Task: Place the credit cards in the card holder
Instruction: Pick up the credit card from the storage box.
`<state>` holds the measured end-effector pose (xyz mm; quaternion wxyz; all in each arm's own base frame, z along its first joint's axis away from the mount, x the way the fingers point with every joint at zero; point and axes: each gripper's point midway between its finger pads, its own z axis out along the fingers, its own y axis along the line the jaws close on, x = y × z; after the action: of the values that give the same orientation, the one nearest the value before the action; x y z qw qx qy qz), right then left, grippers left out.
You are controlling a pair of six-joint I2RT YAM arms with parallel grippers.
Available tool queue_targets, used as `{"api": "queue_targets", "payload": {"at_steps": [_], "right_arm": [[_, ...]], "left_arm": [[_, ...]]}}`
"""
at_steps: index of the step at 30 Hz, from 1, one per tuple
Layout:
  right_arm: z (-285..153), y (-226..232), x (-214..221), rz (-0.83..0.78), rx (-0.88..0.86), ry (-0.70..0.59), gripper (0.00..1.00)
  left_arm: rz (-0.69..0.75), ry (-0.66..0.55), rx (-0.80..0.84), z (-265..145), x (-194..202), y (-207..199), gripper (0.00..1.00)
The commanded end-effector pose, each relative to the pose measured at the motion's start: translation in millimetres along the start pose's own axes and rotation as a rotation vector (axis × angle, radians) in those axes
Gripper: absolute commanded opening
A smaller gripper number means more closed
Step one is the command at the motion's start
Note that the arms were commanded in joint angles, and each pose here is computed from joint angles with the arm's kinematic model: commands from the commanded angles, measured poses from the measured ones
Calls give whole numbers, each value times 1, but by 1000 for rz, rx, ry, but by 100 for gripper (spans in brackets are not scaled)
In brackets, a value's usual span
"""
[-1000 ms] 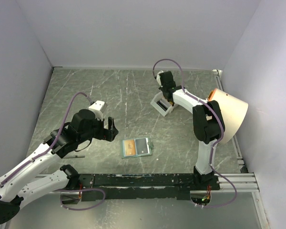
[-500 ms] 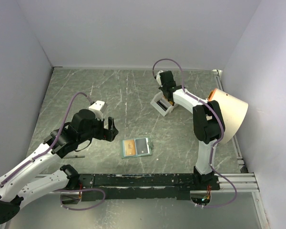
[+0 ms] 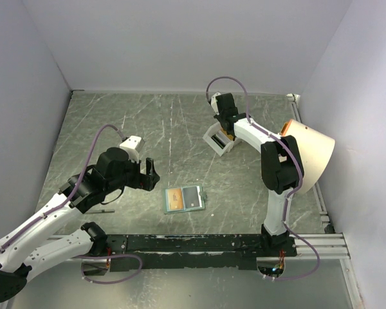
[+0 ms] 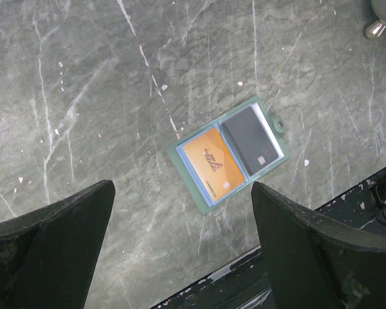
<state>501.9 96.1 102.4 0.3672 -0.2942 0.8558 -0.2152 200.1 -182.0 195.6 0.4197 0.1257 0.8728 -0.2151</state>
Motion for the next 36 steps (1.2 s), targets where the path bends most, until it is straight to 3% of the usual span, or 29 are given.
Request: {"api": "queue_targets", "payload": {"at_steps": [1, 6, 11, 13, 36], "right_arm": [[9, -4, 5, 14, 17, 12, 0], [1, -10, -2, 33, 20, -1, 0], [-3, -16, -4, 34, 27, -12, 6], [0, -14, -2, 32, 13, -3, 0], [-43, -32, -18, 150, -6, -34, 0]], "left_arm": [[3, -2, 4, 0, 1, 0, 99], [3, -1, 4, 0, 1, 0, 99], [3, 2, 2, 1, 1, 0, 99], [4, 2, 4, 1, 1, -1, 99], [-2, 18, 8, 5, 4, -2, 98]]}}
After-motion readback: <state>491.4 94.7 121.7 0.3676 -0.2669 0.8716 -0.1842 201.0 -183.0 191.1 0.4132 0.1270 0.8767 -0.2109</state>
